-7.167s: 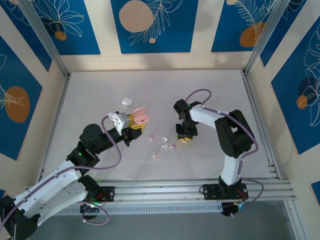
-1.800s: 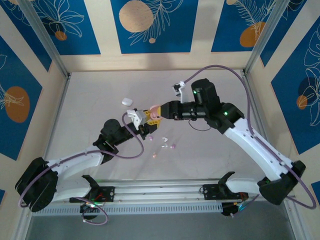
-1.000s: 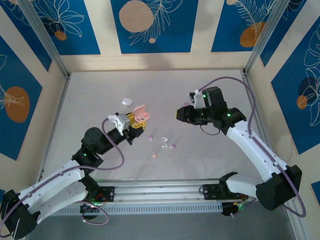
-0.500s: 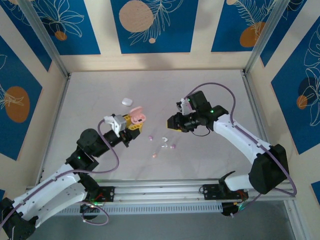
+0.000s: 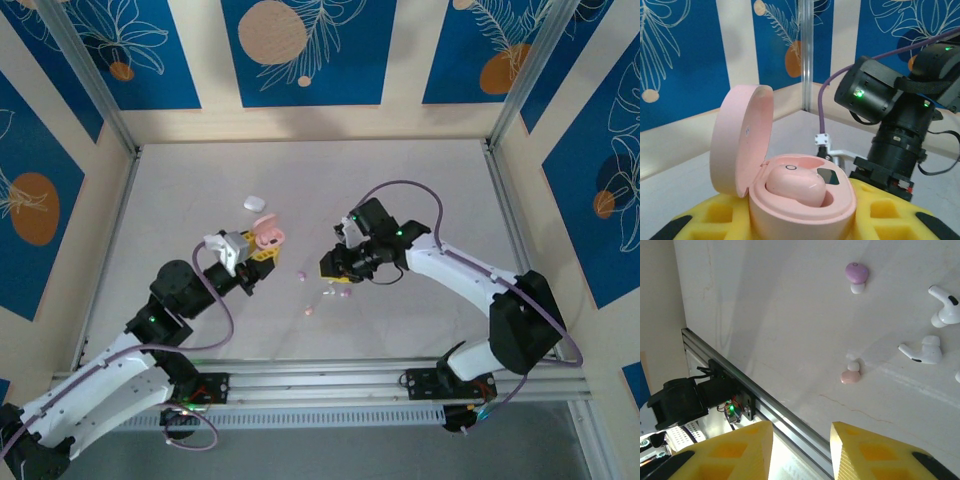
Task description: Insert the wireless bluetooth earbuds into the charging case
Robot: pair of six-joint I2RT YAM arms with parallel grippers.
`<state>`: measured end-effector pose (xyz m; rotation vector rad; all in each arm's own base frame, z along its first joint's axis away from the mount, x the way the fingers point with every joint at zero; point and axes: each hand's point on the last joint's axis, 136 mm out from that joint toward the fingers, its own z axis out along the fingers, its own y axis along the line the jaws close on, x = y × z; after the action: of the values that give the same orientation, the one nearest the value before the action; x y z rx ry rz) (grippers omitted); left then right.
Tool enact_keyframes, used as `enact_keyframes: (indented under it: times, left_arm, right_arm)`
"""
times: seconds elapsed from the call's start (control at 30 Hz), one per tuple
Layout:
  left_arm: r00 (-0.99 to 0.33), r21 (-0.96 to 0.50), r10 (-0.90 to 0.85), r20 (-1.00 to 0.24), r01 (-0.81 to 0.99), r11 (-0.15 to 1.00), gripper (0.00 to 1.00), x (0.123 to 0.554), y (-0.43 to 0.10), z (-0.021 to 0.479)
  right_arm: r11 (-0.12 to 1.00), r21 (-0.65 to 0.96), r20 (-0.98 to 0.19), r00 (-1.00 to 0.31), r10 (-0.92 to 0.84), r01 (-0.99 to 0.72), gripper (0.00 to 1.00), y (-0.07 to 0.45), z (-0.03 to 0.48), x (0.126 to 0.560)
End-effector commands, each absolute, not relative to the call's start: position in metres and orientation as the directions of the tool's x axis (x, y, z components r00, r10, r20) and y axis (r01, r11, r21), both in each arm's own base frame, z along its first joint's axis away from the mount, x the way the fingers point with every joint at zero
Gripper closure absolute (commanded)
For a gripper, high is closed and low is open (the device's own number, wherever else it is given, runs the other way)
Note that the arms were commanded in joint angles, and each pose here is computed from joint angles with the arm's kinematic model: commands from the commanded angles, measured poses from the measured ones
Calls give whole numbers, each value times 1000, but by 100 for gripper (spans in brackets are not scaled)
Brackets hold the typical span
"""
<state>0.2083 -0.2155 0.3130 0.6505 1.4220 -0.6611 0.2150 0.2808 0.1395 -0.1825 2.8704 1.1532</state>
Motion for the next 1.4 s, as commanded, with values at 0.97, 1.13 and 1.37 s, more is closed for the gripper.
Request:
enact_keyframes:
  times: [0.97, 1.13, 1.37]
  left_arm:
    - [-12, -75, -84, -996, 580, 812, 74, 224, -154, 322]
    - [-4, -52, -61, -998, 571, 819, 74, 220, -149, 323]
    - [3, -37, -47, -999, 569, 822, 74, 221, -149, 324]
  right_arm:
    - [727, 674, 6, -984, -180, -130, 64, 313, 108, 188]
    - [755, 639, 11, -980, -198, -146, 64, 312, 101, 179]
    - [783, 599, 25, -973, -231, -170, 64, 310, 91, 163]
